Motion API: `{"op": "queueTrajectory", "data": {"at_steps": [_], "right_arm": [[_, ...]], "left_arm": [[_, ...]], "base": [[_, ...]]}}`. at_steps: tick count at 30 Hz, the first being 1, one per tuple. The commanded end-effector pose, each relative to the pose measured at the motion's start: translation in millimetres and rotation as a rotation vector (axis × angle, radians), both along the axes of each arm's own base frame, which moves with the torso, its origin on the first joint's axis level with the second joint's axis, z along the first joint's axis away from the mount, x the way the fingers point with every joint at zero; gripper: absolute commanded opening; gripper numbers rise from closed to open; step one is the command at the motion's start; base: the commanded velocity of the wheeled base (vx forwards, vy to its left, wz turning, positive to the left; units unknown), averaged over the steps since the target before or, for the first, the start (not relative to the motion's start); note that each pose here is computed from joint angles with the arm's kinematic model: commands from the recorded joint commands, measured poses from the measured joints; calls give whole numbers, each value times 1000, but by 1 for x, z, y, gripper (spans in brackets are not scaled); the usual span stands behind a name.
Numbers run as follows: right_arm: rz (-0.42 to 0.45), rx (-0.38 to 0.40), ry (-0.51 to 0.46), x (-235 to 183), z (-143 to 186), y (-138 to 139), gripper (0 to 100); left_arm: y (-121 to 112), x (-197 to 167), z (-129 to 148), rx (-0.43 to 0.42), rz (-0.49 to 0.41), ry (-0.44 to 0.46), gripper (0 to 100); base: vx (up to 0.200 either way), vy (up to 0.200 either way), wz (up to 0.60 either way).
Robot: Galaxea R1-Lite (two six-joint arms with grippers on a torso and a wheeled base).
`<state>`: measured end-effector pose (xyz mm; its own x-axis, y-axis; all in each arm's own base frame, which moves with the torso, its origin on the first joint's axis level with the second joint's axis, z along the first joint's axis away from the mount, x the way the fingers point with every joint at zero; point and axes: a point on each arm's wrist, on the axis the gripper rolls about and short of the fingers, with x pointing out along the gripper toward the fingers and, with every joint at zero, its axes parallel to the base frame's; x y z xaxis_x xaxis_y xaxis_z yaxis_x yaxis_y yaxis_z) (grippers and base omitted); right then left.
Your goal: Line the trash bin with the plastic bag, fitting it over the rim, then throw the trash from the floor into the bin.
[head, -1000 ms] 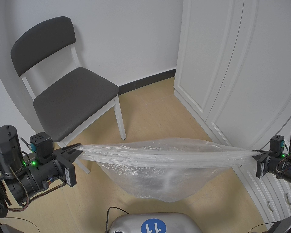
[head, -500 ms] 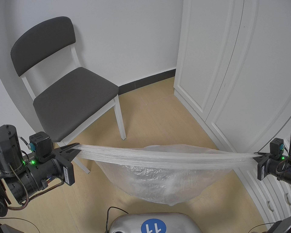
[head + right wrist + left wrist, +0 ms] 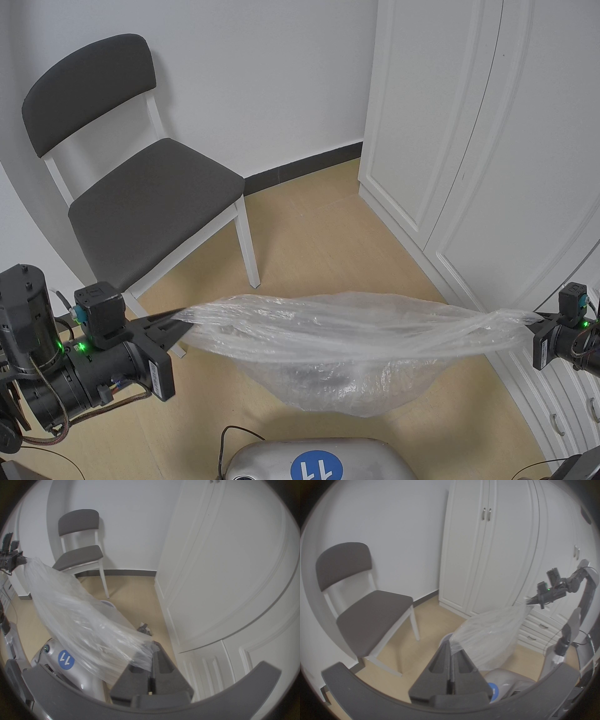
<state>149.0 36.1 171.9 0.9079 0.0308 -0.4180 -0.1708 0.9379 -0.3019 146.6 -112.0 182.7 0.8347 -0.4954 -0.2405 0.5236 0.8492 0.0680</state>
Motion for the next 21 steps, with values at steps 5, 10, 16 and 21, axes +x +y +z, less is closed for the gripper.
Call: {"op": "queueTrajectory", "data": {"at_steps": [5,10,16,21], "right_arm": [[98,36,-12,-5,3,6,0],[135,91,1,-6,2,16,0],[244,176,49,-9,-2,37,0],[275,233,82,-3,-11,53,0]], "left_arm": [[-15,-8,-4,-18,-134,36,0],[-24,-13,-2,-66,-176,62,0],[-46,-14,-5,-162,-237,79,0],[-72,-9,-20,-237,-273,112,0]], "base": [[0,0,0],[0,0,0],[0,0,0],[0,0,0]]}}
